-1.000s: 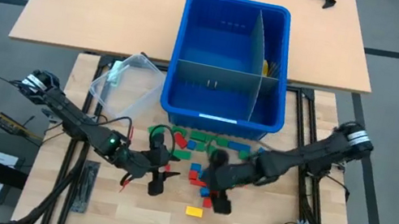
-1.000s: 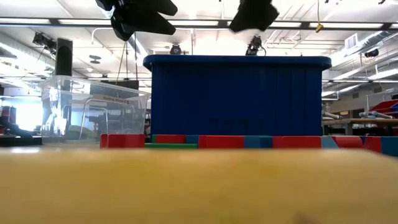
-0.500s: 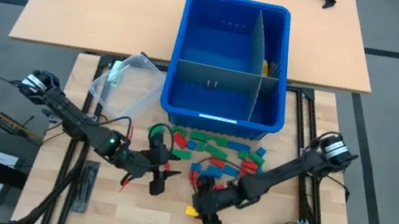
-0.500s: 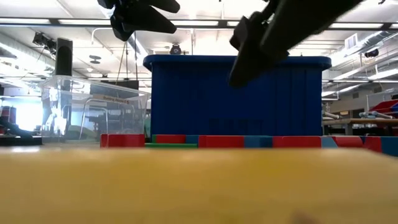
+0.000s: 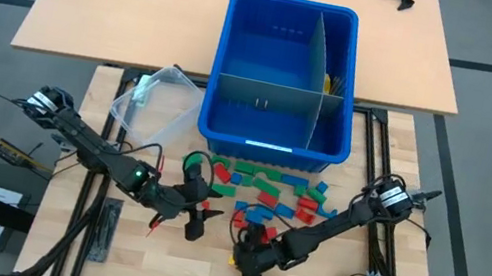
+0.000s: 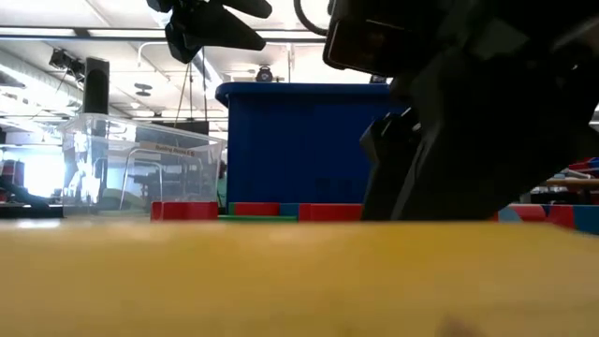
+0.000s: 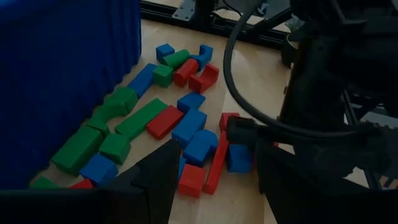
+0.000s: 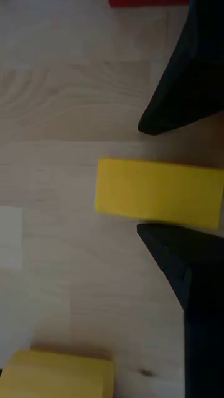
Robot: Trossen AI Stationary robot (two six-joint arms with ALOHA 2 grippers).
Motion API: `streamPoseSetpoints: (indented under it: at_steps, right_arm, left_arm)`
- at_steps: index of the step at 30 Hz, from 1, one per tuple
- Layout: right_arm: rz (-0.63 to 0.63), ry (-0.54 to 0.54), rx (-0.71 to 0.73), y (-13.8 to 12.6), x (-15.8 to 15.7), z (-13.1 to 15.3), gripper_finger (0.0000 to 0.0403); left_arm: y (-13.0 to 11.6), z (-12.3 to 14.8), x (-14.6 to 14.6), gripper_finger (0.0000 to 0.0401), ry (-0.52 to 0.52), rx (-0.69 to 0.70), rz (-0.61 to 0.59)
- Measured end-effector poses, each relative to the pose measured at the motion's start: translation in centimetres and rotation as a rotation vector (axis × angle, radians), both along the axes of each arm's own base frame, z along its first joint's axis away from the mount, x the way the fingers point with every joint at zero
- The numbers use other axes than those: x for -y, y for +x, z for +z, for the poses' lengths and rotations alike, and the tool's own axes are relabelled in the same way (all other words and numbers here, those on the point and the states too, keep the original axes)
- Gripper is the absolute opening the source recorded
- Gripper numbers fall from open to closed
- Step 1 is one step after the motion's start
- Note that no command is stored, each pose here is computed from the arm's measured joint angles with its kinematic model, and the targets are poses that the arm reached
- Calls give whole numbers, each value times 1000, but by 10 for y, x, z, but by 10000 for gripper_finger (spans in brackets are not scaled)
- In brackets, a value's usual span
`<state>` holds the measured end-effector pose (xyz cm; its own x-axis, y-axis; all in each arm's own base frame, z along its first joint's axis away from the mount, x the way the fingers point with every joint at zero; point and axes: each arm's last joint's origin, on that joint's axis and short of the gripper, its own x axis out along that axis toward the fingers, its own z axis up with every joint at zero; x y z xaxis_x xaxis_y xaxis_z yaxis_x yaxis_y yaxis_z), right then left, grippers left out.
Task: Sort blocks
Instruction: Put the yellow block into the blue bin
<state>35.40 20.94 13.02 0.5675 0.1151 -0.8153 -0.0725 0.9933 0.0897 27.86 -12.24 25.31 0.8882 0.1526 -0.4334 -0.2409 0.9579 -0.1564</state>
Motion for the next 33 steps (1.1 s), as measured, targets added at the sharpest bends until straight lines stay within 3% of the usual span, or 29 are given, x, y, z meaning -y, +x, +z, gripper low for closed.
streamPoseSetpoints:
  at_steps: [5,10,15,21,26,30,33]
  right_arm:
    - [6,-59,14,0,0,-2,211]
    - [25,-104,16,0,1,-4,130]
    - [55,-128,22,-3,4,7,124]
    - [31,-162,175,-10,22,72,124]
    - [-42,-380,296,-35,63,143,124]
    - [-225,-547,340,-63,114,193,124]
    - [-397,-580,389,-87,156,225,124]
  left_arm:
    - [0,0,0,217,-3,3,1]
    - [2,4,1,217,-22,43,0]
    - [3,6,1,217,8,62,-18]
    - [4,8,2,217,17,78,-23]
    - [3,7,1,217,33,64,-27]
    - [3,7,2,217,19,70,-21]
    - [4,7,2,217,16,73,-21]
